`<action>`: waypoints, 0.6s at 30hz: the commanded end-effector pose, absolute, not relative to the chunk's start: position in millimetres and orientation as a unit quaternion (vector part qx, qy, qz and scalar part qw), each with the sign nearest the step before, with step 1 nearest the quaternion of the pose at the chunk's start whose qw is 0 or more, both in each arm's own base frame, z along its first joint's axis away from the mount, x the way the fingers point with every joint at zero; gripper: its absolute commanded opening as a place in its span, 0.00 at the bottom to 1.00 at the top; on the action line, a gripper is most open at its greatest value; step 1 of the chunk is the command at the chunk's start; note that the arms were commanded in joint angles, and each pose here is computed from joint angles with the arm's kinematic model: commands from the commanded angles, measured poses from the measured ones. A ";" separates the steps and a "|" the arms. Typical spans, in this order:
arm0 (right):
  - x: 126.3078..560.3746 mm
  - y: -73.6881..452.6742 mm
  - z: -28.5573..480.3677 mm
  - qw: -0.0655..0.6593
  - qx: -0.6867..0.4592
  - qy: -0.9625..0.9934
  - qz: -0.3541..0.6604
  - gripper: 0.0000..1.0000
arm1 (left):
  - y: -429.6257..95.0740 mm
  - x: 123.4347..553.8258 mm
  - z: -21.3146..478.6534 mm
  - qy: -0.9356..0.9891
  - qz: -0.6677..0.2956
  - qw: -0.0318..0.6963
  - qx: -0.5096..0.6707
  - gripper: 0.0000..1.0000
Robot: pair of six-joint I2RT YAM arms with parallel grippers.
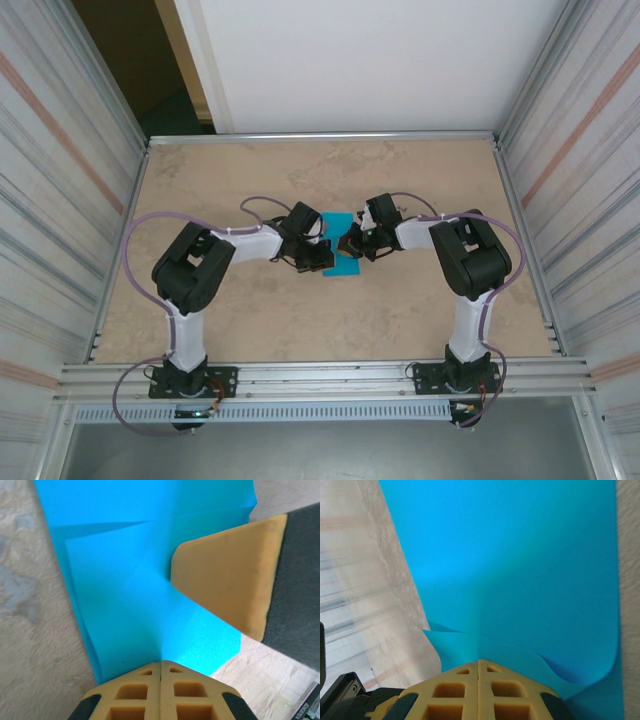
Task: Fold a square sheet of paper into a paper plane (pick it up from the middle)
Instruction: Fold the triangle a second time at the center of the table.
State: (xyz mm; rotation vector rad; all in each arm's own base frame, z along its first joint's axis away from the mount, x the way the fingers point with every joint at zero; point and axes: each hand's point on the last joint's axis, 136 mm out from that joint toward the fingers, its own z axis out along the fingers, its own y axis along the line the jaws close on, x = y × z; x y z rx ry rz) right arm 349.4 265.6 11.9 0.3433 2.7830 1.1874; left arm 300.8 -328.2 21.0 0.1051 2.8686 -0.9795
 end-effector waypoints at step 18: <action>311.6 212.2 -63.9 -0.018 0.189 0.952 0.242 0.00 | -280.5 252.6 20.7 0.963 -0.263 0.011 0.063 0.00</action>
